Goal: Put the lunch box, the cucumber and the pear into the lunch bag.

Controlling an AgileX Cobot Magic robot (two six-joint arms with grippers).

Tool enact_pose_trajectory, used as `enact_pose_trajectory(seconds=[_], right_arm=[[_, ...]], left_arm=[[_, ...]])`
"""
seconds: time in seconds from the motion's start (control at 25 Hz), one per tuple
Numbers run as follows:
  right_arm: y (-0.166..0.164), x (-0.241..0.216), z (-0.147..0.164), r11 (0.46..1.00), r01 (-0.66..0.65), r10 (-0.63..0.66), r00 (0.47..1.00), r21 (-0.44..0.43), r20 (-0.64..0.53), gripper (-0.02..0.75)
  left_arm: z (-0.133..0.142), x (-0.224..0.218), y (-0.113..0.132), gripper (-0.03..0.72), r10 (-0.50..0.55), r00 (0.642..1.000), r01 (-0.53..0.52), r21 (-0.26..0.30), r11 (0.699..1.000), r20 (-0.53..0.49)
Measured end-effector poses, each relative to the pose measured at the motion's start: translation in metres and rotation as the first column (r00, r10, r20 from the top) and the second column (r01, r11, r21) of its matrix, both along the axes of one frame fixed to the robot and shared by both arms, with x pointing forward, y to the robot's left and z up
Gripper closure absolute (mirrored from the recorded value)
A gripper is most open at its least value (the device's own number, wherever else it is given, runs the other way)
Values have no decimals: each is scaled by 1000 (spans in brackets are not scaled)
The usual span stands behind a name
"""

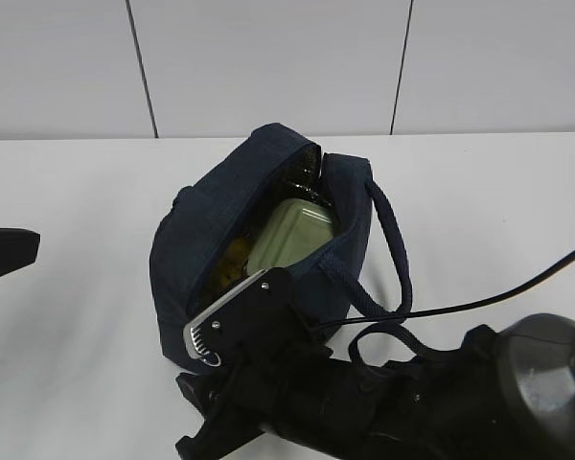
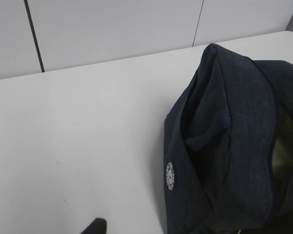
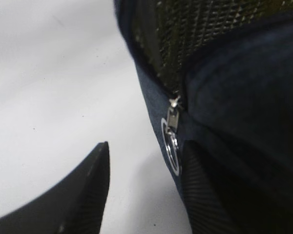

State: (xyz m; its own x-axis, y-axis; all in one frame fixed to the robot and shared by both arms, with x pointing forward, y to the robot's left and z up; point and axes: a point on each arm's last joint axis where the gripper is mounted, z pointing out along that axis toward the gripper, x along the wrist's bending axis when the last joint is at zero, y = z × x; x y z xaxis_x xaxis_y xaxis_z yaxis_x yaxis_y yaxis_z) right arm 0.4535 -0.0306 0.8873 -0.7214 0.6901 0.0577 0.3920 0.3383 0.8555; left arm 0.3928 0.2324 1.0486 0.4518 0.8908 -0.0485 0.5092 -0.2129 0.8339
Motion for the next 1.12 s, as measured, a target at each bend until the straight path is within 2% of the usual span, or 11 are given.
enact_pose_trajectory(seconds=[0.2, 0.32, 0.44, 0.52, 0.72, 1.12], right_arm=[[2, 1, 0, 1000, -3, 2, 1000, -16, -15, 393], [2, 1, 0, 1000, -3, 3, 1000, -18, -17, 516], [2, 1, -2, 1000, -4, 3, 1000, -31, -29, 687], [1, 0, -3, 999, -5, 4, 999, -44, -42, 733], [-1, -2, -1, 997, -12, 6, 997, -76, -72, 738], [-8, -9, 45, 999, -6, 3, 997, -47, -76, 738]], left_arm=[[0, 0, 0, 346, -1, 1000, 1, 0, 1000, -2], [0, 0, 0, 346, -1, 1000, 1, 1, 1000, -2], [0, 0, 0, 346, -1, 1000, 1, 2, 1000, -1], [0, 0, 0, 346, -1, 1000, 1, 2, 1000, -1], [0, 0, 0, 346, -1, 1000, 1, 3, 1000, -2], [0, 0, 0, 346, -2, 1000, 2, 3, 1000, -4]])
